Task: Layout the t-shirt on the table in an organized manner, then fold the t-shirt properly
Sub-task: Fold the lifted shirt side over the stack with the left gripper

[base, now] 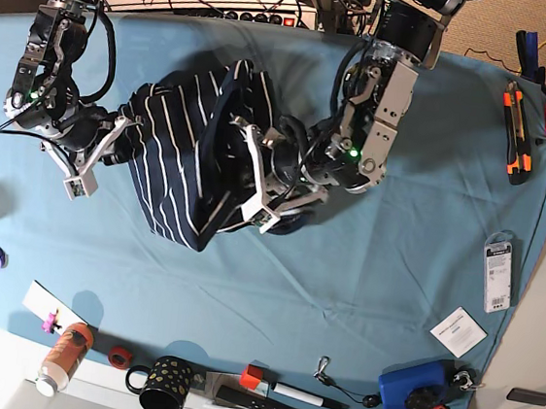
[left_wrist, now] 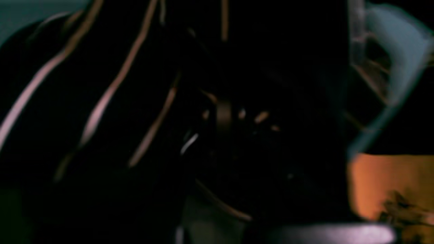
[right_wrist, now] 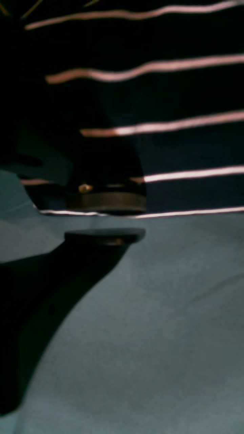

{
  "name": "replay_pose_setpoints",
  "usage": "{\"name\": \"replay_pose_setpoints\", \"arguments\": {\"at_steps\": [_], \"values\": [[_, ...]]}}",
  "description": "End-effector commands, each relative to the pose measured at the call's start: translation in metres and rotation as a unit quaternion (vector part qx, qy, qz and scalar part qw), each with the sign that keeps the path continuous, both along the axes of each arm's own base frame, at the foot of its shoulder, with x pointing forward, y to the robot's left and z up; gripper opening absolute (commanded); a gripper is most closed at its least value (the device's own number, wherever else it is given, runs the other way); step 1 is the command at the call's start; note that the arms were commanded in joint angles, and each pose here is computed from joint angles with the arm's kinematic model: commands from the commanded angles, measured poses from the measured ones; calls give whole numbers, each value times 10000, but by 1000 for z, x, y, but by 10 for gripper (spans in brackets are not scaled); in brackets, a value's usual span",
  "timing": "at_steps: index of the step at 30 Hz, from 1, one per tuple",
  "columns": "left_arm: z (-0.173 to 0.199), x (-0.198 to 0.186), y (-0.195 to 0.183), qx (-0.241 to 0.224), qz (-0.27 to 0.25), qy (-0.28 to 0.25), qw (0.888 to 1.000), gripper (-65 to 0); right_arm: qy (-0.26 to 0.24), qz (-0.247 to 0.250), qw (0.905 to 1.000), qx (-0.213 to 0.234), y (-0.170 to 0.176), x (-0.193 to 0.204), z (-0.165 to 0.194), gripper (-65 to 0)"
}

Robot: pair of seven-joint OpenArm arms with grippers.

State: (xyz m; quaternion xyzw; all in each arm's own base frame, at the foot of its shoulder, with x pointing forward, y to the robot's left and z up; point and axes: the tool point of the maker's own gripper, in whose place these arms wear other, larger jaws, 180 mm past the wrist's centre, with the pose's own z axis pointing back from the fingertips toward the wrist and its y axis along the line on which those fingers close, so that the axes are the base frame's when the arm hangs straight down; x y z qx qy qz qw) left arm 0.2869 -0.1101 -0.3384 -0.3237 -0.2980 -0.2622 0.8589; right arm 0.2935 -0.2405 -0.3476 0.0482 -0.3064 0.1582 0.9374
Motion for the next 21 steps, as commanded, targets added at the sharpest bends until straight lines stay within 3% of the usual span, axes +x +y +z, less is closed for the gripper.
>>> {"name": "replay_pose_setpoints", "arguments": {"at_steps": [1,5,11,16,18,21], "values": [[21,2,-12,-392,-114,-94,9991,-650,-259,23,9997,-20,-3,10,14,-554],[38,-15,-23,-708,-686,-106,9951,-650,-259,25,9997,-20,-3,10,14,-554],[42,-12,-22,-687,-648,-282,9951,-649,-264,25,9996,-20,-3,10,14,-554],[35,-6,-15,-361,-569,-419,9968,-450,-266,23,9996,-17,-3,10,14,-554],[37,0,-12,-321,-341,-297,9985,-422,-266,23,9996,-17,-3,10,14,-554],[54,13,0,-85,-23,-695,9975,-422,-266,25,9996,-20,-3,10,14,-554]]}}
